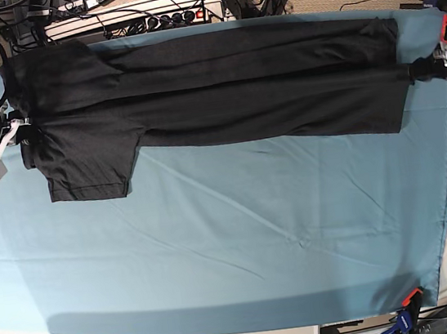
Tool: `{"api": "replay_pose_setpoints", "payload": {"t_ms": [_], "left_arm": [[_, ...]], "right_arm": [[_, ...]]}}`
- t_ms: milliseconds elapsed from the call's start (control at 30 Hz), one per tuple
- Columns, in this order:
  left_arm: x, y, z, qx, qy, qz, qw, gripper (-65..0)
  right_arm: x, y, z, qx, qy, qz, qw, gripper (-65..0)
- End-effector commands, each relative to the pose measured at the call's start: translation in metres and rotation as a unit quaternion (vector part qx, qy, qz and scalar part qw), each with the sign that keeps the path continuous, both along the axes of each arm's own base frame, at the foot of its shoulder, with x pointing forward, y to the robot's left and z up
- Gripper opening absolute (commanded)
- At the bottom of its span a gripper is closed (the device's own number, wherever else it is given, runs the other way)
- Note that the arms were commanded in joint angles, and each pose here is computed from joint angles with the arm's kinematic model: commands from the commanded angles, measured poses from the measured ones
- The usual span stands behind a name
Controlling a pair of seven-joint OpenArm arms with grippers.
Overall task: Fold the T-shirt properly
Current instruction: 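Lower the folded side onto the shirt and smooth it with both grippers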
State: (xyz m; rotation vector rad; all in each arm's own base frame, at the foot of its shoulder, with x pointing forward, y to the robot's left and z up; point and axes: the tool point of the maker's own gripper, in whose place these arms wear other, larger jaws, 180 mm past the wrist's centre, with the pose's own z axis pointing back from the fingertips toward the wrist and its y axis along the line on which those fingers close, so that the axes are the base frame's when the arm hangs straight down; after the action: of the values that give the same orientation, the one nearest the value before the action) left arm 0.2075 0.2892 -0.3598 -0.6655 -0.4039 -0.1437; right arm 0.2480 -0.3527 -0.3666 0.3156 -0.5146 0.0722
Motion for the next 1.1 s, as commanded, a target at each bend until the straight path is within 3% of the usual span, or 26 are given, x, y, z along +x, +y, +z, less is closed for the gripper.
{"api": "replay_pose_setpoints", "payload": {"t_ms": [0, 800, 867, 1000, 1067], "left_arm": [[0.006, 0.005, 0.015, 0.012, -0.021, -0.011, 1.0, -65.0], [-0.01, -0.003, 0.011, 0.018, -0.014, -0.038, 0.999, -65.0], [-0.01, -0.003, 0.011, 0.018, -0.014, -0.038, 0.999, -58.2], [-0.01, -0.003, 0.011, 0.018, -0.014, -0.038, 0.999, -37.3], [-0.01, -0.003, 0.012, 0.018, -0.015, -0.037, 0.999, -33.5]], "right_arm": [[0.011, -0.01, 0.016, -0.014, -0.024, -0.001, 0.9996, -65.0], [0.008, -0.013, 0.013, -0.027, -0.015, 0.0, 0.9995, -65.0], [0.008, -0.013, 0.013, -0.027, -0.015, 0.0, 0.9995, -65.0], [0.008, -0.013, 0.013, -0.027, -0.016, 0.0, 0.9995, -65.0], [0.008, -0.013, 0.013, -0.027, -0.016, 0.0, 0.9995, -65.0]]}}
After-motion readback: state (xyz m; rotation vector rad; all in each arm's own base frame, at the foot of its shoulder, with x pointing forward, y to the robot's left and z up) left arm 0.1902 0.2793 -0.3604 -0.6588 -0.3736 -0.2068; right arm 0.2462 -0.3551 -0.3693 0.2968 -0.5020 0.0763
